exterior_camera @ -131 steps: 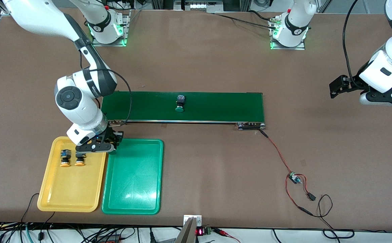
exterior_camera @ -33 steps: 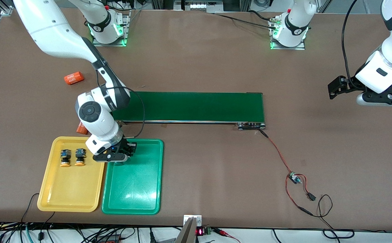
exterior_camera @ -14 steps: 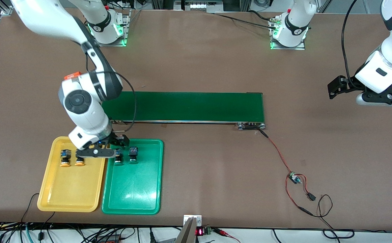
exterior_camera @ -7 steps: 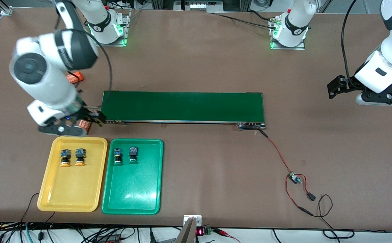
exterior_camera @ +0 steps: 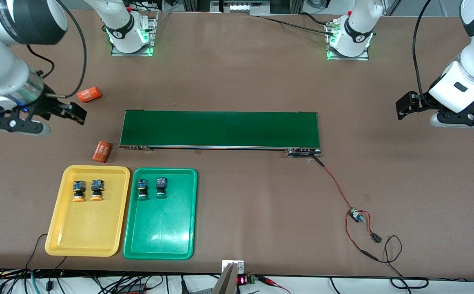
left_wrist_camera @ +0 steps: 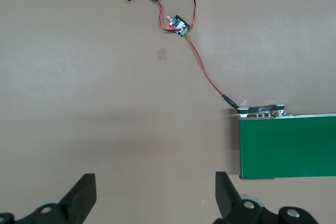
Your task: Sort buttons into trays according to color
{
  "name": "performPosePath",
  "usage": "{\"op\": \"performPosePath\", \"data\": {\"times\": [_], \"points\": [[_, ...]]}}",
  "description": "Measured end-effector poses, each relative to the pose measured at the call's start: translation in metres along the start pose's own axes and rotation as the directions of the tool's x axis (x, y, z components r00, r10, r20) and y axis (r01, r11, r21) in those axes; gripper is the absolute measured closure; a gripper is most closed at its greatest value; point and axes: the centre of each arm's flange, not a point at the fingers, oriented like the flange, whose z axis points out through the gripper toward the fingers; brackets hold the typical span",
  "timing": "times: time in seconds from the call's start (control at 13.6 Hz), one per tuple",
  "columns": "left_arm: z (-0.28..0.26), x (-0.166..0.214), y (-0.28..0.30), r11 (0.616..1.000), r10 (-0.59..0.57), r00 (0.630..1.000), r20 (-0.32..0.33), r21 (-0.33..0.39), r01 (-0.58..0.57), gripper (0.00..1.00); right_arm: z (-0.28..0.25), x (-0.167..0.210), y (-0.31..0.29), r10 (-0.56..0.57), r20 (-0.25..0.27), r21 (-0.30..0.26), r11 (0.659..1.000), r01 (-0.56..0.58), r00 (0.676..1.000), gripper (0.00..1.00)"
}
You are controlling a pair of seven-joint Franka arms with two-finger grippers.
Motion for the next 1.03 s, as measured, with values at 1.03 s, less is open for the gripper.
{"op": "performPosePath", "data": {"times": [1.03], "points": [[0.0,0.0,0.0,1.0,0.001,1.0,0.0,0.0,-0.001,0.0,-0.006,-0.022,0.036,-0.037,0.026,0.056,0.998,0.035,0.999,0.0]]}}
